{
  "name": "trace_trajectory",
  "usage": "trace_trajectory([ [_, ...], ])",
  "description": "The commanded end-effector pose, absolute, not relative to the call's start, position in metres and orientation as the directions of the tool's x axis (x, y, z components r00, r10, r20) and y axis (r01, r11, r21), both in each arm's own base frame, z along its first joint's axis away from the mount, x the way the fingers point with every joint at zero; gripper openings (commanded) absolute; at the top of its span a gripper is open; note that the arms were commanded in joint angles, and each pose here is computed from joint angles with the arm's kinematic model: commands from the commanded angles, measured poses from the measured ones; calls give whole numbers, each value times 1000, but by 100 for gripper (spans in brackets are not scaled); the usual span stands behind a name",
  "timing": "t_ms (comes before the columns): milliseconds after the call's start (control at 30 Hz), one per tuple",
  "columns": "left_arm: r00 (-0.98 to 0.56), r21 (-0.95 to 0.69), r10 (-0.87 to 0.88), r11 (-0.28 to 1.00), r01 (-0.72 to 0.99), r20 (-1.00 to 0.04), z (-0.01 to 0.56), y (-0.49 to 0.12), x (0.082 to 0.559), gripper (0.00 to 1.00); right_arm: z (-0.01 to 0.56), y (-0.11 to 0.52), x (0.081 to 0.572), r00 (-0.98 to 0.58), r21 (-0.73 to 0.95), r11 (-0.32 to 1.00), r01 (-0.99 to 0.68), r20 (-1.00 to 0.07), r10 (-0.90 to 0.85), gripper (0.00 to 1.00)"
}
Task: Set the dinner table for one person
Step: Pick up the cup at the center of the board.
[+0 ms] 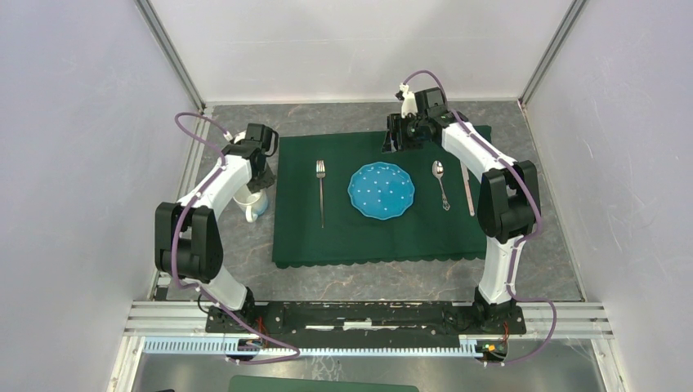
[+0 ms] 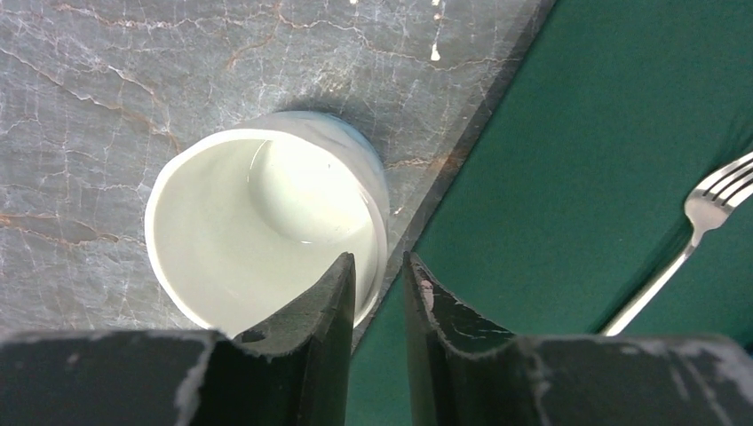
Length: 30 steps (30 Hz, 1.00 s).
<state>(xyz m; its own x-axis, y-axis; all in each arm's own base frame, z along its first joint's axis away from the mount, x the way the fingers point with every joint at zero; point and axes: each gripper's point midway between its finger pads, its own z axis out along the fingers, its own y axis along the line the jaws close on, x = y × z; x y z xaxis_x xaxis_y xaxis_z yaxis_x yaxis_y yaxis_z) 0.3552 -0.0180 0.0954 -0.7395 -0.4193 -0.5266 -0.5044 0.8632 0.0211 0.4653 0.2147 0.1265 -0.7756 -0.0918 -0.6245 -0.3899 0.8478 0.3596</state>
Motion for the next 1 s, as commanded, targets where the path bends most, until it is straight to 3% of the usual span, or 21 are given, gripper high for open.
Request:
trace_trajectory([
  [0,-708,-3,-430,856,-518,-561,102,-13,358,32,151,210,463,-743,346,848,-401,-664,-80,62],
  [300,-697,-18,-441,852,-524,-565,102,-10,357,22,150,210,462,-747,346,850,-398,-660,-81,63],
  [533,-697,-21,-439,853,-521,-567,101,-9,359,3,149,209,461,-749,343,853,-394,-658,-81,63],
  [967,-685,-32,-413,868,-495,-600,120,-7,377,2,148,208,462,-750,341,856,-389,-656,-80,62],
])
